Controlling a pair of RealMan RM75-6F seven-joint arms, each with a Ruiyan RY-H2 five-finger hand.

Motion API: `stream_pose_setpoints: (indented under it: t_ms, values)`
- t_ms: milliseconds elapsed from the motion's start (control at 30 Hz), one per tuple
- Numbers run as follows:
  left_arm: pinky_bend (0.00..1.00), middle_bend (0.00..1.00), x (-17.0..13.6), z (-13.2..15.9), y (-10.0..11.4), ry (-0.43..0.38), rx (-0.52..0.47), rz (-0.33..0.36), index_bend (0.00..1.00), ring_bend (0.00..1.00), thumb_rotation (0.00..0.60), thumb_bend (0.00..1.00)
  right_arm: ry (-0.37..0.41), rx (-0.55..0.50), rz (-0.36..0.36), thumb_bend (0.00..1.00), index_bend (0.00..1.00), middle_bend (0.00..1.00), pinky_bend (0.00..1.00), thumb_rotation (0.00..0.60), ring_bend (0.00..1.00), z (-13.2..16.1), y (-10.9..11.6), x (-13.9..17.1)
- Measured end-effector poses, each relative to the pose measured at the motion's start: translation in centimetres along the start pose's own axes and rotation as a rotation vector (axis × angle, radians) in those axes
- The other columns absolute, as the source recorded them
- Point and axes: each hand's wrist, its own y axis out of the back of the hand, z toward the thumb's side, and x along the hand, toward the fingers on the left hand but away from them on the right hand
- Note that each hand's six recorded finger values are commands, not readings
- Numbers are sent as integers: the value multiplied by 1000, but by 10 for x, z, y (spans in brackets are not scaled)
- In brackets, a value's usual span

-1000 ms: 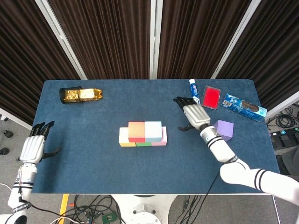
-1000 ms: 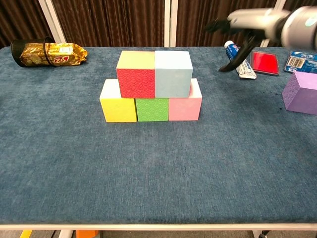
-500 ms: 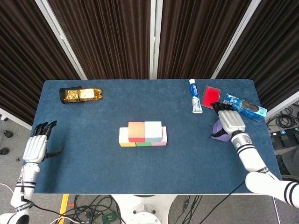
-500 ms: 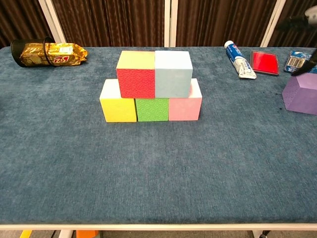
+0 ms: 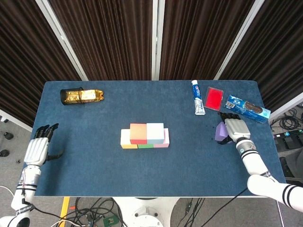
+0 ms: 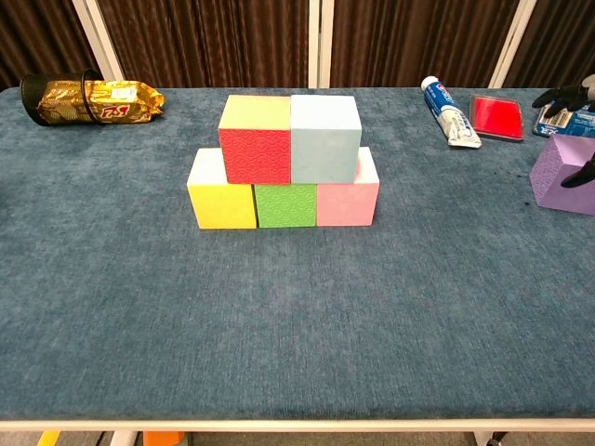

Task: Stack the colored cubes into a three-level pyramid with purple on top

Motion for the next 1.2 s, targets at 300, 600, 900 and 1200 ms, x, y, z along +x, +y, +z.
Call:
stream_pose_setpoints:
  t_ms: [300, 600, 900, 1200]
  values:
    - [38, 139, 0, 1, -4, -4, -5, -7, 84, 28, 600, 216, -40, 69, 5, 72, 0, 139, 0, 600, 0, -10, -4, -3]
    - [37, 139, 2, 1, -7, -2, -10, -10, 84, 27, 600, 217, -86, 133, 14, 112, 0, 199, 0, 600, 0, -24, -4, -7]
    - [38, 139, 2, 1, -5, -4, -12, -3, 84, 28, 600, 216, -50, 116, -41, 207, 0, 569, 0, 600, 38, -15, 5, -6]
    - [38, 139, 0, 1, 3, -5, -6, 26, 84, 11, 600, 216, 51, 41, -115, 210, 0, 595, 0, 600, 55, 15, 48, 24]
